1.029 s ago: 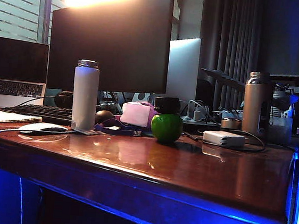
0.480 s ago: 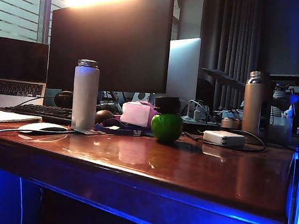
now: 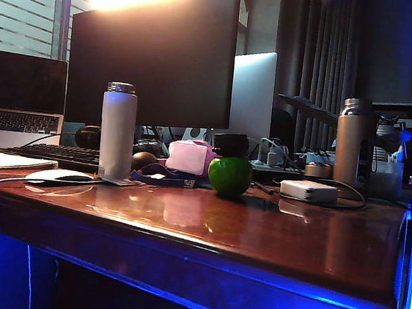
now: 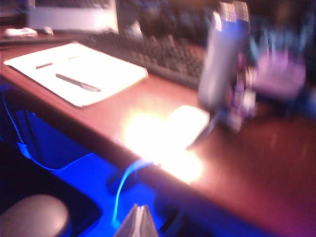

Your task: Stack the black thermos bottle cap from the table onto the green apple.

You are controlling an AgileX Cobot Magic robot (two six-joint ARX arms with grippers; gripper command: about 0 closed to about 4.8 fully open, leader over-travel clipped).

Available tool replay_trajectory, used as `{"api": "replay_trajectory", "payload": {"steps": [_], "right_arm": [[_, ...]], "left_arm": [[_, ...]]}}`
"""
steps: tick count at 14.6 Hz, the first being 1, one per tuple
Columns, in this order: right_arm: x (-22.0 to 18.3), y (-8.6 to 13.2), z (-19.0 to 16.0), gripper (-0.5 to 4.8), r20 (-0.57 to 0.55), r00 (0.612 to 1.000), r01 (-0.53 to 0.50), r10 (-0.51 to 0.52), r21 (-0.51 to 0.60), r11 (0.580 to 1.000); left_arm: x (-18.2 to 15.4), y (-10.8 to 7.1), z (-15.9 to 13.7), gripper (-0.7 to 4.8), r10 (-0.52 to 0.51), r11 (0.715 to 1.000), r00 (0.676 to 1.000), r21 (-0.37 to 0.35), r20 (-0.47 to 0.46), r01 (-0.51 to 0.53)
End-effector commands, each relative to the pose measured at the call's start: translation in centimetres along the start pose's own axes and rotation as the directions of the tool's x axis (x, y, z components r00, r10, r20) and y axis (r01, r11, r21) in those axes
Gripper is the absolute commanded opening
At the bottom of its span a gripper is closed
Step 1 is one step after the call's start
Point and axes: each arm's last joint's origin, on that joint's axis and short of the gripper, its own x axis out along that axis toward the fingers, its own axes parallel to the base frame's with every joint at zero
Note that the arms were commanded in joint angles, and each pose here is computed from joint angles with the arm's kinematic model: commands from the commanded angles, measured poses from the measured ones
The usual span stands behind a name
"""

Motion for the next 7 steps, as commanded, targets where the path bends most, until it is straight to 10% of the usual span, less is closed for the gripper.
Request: {"api": "replay_trajectory", "payload": {"steps": [1,7], "right_arm": [[0.0,0.6,-3.2,-0.03,0.065,0.998,0.014,-0.015,0.029,0.999],[-9.0,1.9,-10.0,-0.03,0.088,0.992,0.082,-0.094,0.130,0.988]], "left_arm": [[0.4,-0.1,-1.7,-0.03,-0.037,0.995,0.998,0.092,-0.045,0.041],[0.5,-0.1,-2.3,-0.04,-0.045,0.990,0.996,0.127,-0.078,0.055]]}}
